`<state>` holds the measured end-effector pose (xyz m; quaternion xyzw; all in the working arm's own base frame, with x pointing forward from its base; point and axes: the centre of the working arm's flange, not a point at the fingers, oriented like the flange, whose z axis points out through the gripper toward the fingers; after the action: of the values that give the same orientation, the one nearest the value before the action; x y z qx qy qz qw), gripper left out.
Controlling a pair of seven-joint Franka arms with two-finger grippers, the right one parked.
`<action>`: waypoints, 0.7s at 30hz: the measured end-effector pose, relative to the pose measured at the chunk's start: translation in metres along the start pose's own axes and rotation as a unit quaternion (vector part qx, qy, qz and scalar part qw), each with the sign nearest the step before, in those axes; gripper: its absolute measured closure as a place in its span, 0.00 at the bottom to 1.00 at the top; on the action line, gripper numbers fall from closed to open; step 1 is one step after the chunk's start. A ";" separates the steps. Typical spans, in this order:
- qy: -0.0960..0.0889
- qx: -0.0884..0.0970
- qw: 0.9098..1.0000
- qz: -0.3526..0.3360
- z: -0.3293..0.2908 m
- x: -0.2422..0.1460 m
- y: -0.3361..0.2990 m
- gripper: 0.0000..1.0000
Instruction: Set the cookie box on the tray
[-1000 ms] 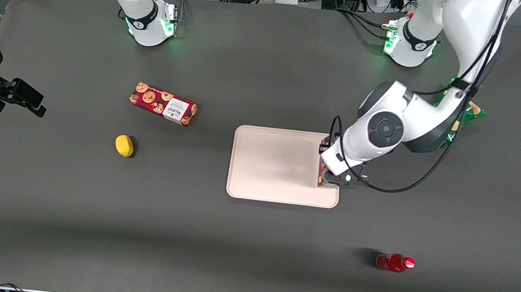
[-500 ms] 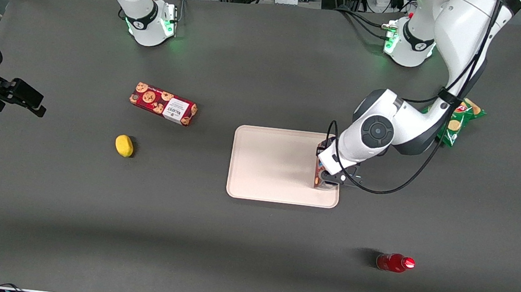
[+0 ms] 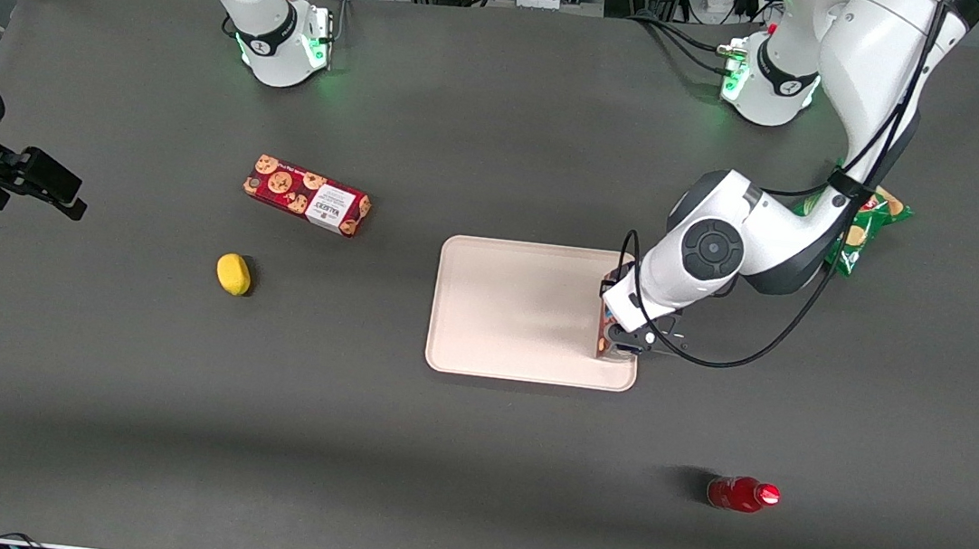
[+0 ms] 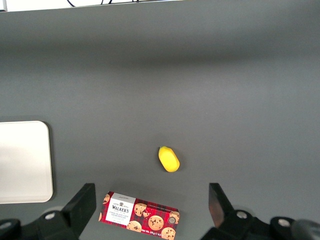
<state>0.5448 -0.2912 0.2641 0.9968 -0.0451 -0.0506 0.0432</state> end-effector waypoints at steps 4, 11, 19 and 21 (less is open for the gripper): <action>0.001 0.003 1.000 0.002 0.001 0.000 -0.001 0.81; 0.007 0.015 1.000 0.013 0.000 0.001 -0.002 0.42; 0.036 0.015 0.999 0.010 -0.036 0.012 -0.001 0.02; 0.040 0.020 0.999 0.007 -0.056 0.016 -0.001 0.00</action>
<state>0.5664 -0.2870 0.3179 0.9983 -0.0517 -0.0093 0.0250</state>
